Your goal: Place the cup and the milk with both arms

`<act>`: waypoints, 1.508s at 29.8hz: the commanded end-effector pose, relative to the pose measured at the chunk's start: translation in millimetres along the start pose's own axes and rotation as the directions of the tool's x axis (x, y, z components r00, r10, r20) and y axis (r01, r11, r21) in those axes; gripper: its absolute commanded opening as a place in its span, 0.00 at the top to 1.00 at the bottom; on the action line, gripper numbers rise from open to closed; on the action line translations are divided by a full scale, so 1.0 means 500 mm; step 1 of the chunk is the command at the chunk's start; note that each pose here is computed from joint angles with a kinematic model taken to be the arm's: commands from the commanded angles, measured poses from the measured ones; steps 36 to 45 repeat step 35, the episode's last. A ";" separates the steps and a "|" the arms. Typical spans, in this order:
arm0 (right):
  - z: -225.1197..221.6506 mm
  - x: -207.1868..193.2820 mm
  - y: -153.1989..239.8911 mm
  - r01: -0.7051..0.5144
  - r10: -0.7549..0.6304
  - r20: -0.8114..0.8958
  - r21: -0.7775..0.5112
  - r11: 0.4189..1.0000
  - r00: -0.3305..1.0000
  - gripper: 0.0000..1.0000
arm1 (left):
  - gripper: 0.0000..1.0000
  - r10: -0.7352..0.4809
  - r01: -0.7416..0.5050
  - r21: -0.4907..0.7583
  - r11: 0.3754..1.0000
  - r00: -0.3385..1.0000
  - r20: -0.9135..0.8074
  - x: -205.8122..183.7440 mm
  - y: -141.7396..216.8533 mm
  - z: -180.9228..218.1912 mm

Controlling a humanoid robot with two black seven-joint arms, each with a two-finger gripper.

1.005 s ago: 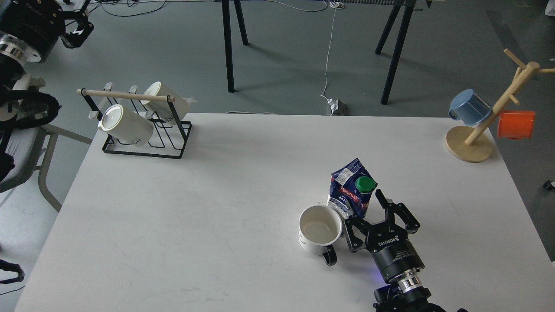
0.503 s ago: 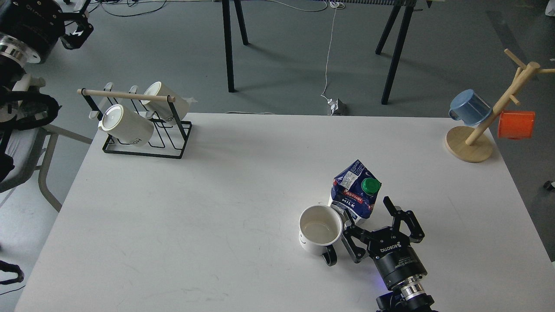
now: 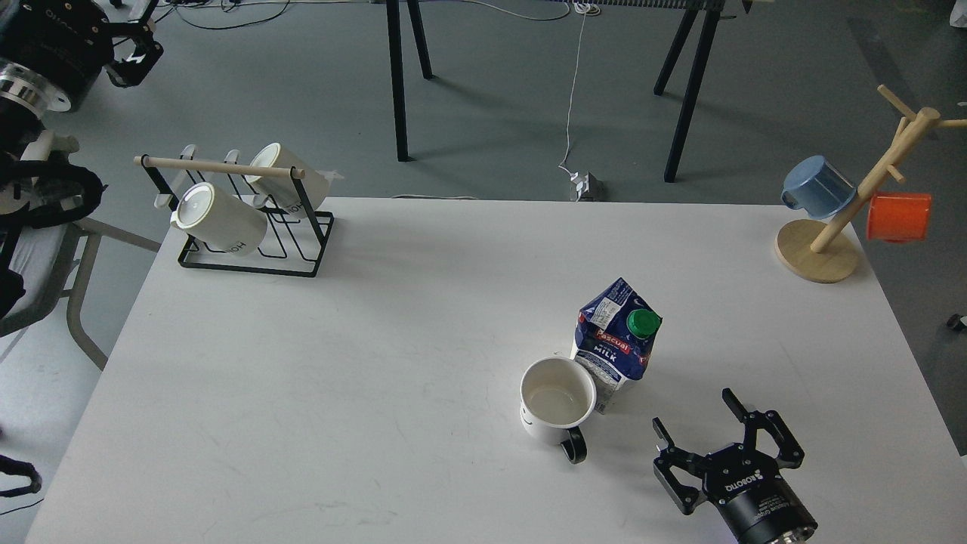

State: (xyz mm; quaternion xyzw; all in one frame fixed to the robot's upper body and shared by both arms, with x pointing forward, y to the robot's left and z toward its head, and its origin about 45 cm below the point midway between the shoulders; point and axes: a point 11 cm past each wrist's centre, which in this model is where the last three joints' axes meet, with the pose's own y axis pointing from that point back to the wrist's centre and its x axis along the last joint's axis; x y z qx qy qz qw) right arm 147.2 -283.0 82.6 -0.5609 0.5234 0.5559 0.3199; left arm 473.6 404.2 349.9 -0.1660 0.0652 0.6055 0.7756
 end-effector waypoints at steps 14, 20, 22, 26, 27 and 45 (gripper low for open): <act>-0.478 -0.333 -0.144 0.370 -0.198 -0.570 0.204 0.906 0.798 0.02 | 0.00 0.002 -0.006 -0.023 1.000 0.986 -0.168 -0.015 -0.006 -0.042; -0.600 -0.436 -0.232 0.452 -0.169 -0.639 0.312 0.836 0.751 0.01 | 0.00 -0.004 0.001 -0.013 1.000 0.968 -0.251 -0.044 -0.020 -0.090; -0.602 -0.455 -0.279 0.456 -0.161 -0.654 0.309 0.835 0.739 0.01 | 0.00 0.000 -0.001 -0.004 1.000 0.964 -0.265 -0.048 -0.021 -0.105; -0.629 -0.477 -0.338 0.428 -0.099 -0.674 0.342 0.837 0.733 0.01 | 0.00 0.031 -0.034 -0.004 0.999 0.949 -0.313 -0.034 -0.017 -0.119; -0.631 -0.478 -0.348 0.421 -0.089 -0.672 0.351 0.836 0.736 0.01 | 0.00 0.037 -0.042 -0.009 0.999 0.944 -0.328 -0.030 -0.016 -0.119; -0.600 -0.486 -0.393 0.421 -0.111 -0.653 0.340 0.841 0.749 0.01 | 0.00 0.045 -0.053 -0.013 0.999 0.937 -0.347 -0.024 -0.014 -0.116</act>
